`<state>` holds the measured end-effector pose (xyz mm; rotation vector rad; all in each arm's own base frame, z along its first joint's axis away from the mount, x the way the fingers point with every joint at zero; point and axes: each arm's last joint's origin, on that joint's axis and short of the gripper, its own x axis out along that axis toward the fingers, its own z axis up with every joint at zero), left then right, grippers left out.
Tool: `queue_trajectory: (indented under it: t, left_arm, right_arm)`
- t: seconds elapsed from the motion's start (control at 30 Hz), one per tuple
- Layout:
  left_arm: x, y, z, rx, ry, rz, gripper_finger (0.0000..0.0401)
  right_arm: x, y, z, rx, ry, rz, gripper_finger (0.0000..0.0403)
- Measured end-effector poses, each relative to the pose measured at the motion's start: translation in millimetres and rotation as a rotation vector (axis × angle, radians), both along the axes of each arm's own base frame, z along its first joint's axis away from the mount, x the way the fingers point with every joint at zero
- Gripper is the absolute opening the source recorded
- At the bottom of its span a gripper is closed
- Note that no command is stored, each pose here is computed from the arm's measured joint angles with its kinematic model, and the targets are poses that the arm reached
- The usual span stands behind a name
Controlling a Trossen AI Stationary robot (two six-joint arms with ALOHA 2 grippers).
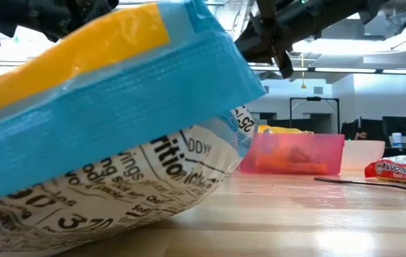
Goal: Pick & Place Food Item
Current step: Put the silver spoon into the green bin
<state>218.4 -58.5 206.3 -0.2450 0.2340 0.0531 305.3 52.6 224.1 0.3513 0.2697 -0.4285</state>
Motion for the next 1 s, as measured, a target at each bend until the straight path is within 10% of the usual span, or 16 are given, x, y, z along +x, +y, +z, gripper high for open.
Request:
queue_trajectory:
  t: [0.7,0.87,1.0]
  left_arm:
    - [22,5,-22,-0.180,-0.021,0.163,0.0001]
    - [22,5,-23,0.016,0.004,0.108,0.0001]
    - [20,-3,-23,0.408,0.032,-0.018,0.0001]
  right_arm:
    - [8,-37,14,-0.056,-0.107,-0.050,0.0000]
    - [9,-42,13,-0.038,-0.092,-0.005,0.0000]
    - [7,-49,13,0.022,-0.083,0.037,0.0000]
